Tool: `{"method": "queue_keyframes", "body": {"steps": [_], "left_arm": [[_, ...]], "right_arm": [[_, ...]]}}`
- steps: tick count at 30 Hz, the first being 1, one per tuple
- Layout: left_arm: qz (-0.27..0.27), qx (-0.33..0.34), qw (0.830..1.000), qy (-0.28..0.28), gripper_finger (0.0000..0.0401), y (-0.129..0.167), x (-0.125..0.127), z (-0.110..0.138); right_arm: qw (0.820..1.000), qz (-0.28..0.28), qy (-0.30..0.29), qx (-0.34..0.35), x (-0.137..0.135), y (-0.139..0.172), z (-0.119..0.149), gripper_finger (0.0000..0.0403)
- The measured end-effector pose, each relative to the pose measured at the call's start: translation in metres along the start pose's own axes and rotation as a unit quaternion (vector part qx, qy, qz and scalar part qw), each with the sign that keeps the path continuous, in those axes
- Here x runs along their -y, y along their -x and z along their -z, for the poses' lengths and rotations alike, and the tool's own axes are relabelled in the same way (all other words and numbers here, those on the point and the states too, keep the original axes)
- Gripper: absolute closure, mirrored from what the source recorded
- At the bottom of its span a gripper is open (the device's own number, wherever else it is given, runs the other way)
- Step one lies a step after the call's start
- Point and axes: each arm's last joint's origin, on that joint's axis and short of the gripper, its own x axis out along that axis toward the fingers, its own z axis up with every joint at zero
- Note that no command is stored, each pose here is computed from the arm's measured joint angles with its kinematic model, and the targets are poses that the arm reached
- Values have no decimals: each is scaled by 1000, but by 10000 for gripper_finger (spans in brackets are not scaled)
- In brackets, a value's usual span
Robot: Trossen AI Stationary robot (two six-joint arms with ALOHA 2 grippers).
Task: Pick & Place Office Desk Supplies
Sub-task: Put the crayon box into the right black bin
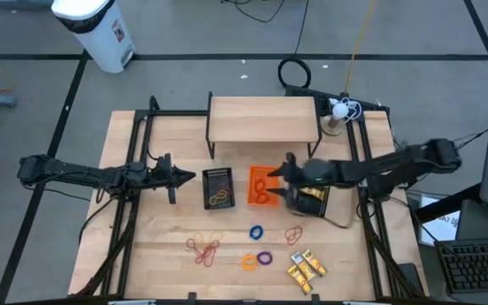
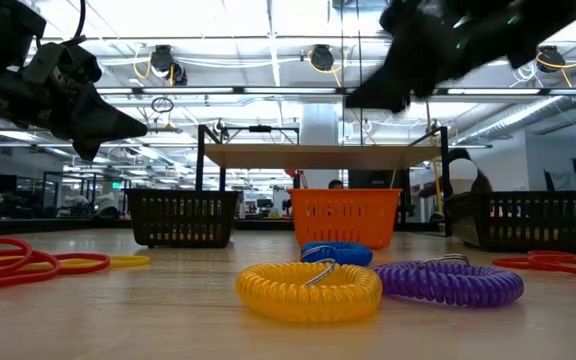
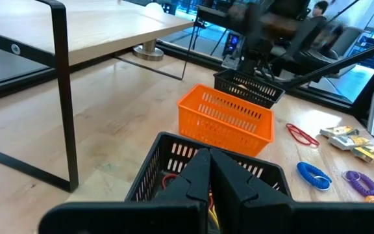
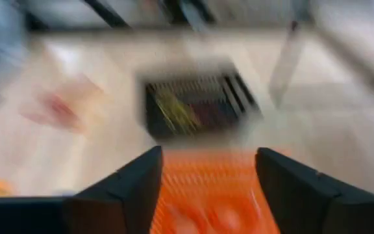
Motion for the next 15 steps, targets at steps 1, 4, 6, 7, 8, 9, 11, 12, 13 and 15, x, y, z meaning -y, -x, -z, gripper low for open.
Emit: {"method": "queue_keyframes", "body": {"steps": [1,4,6,7,8,9,11,12,13,15], "left_arm": [[0,-1,1000,0,391,0,0,0],[0,-1,1000,0,391,0,0,0],[-1,-4,1000,-1,391,0,0,1],[-1,-4,1000,-1,391,0,0,1],[-1,-4,1000,-1,391,0,0,1],[-1,-4,1000,-1,391,0,0,1],[-1,-4,1000,1,391,0,0,1],[-1,-4,1000,3,391,0,0,1],[-1,-4,1000,3,391,0,0,1],[-1,-4,1000,3,391,0,0,1]], "right_arm": [[999,-22,0,48,-1,10,-6,222],[986,-74,-26,145,7,41,-14,334],[981,-87,-37,168,12,58,-11,384],[980,-91,-45,173,12,65,-9,387],[978,-95,-50,181,11,72,-6,388],[976,-93,-52,189,11,78,-3,390],[973,-87,-45,207,10,90,3,398],[972,-84,-39,214,10,95,8,400],[971,-79,-38,222,10,101,12,400],[968,-65,-40,240,12,111,20,401]]}}
